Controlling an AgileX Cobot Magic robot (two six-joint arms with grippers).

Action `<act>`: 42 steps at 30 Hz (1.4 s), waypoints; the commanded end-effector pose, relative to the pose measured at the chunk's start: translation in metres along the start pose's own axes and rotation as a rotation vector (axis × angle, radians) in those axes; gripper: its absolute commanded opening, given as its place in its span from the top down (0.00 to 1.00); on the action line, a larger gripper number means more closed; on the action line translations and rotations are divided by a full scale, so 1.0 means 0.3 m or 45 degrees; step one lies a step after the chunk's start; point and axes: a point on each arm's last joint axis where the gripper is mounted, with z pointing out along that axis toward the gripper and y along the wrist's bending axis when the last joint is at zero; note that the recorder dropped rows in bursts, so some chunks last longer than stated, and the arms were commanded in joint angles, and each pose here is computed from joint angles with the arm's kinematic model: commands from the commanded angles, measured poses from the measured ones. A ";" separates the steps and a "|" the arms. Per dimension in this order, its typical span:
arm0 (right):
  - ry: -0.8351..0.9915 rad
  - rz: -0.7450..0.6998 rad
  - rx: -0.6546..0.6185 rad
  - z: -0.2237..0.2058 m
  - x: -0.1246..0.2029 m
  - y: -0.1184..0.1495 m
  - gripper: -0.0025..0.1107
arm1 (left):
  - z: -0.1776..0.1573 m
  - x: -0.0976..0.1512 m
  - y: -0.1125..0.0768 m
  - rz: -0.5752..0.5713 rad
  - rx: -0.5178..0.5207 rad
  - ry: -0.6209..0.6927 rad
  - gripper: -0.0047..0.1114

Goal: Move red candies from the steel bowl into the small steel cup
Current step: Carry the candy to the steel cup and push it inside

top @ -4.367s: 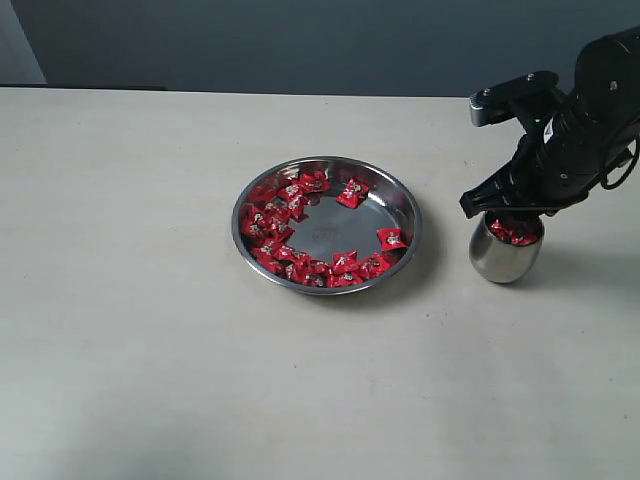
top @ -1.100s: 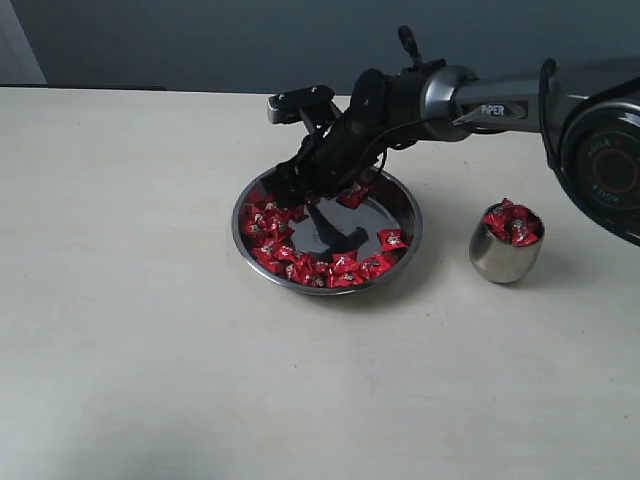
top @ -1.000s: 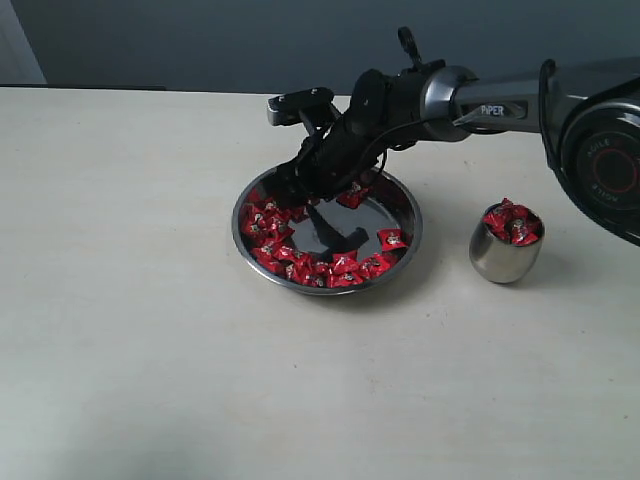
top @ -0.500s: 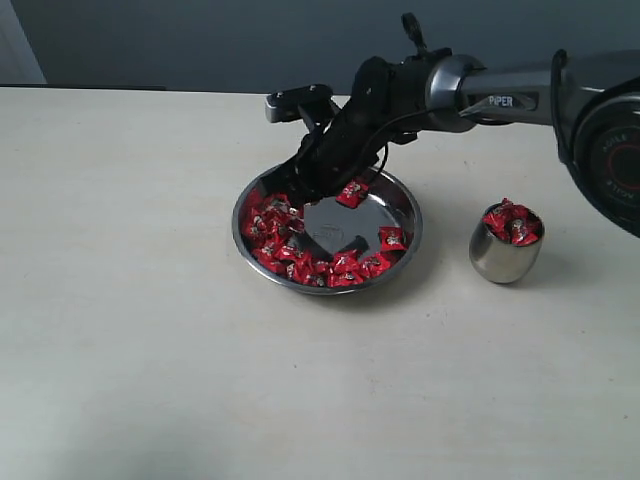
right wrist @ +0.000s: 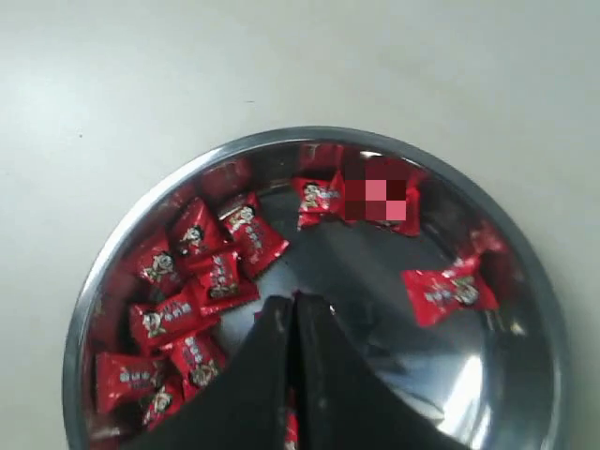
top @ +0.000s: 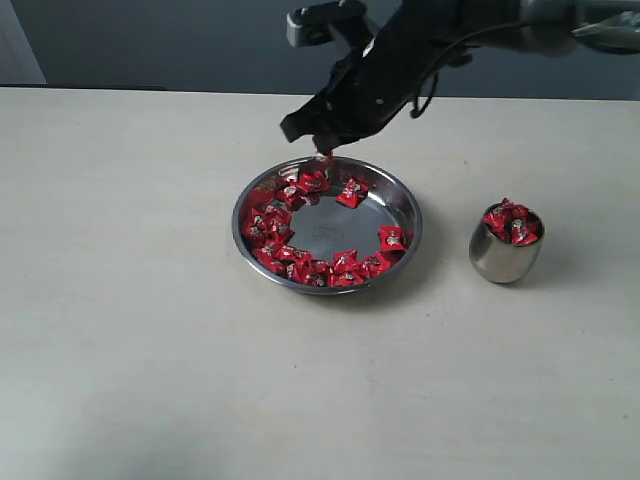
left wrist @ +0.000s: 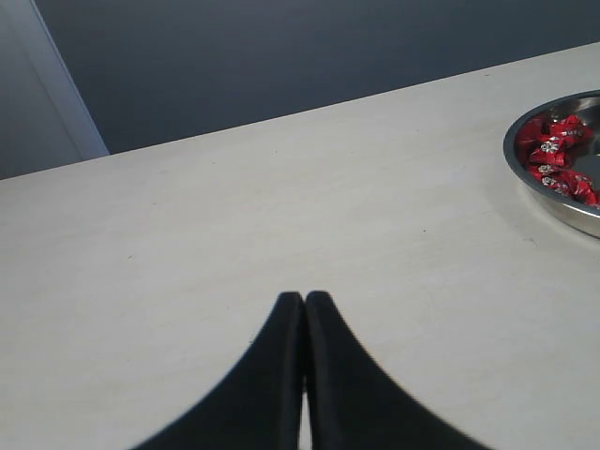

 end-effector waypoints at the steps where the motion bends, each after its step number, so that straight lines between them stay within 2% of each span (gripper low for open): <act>1: -0.037 0.110 0.076 -0.155 0.077 -0.075 0.98 | -0.001 -0.004 0.000 -0.003 -0.001 -0.015 0.96; 9: -0.129 0.289 0.235 -0.354 0.304 -0.149 0.98 | -0.001 -0.004 0.000 -0.003 -0.001 -0.015 0.96; 12: -0.108 0.353 0.286 -0.366 0.401 -0.180 0.98 | -0.001 -0.004 0.000 -0.003 -0.001 -0.015 0.96; 16: -0.068 0.368 0.326 -0.330 0.457 -0.209 0.98 | -0.001 -0.004 0.000 -0.003 -0.001 -0.015 0.96; 24: -0.068 0.340 0.371 -0.286 0.468 -0.237 0.98 | -0.001 -0.004 0.000 -0.003 -0.001 -0.015 0.96; 32: 0.029 0.339 0.367 -0.201 0.498 -0.266 0.98 | -0.001 -0.004 0.000 -0.003 -0.001 -0.015 0.96; 42: 0.093 0.411 0.425 -0.209 0.524 -0.295 0.98 | -0.001 -0.004 0.000 -0.003 -0.001 -0.015 0.96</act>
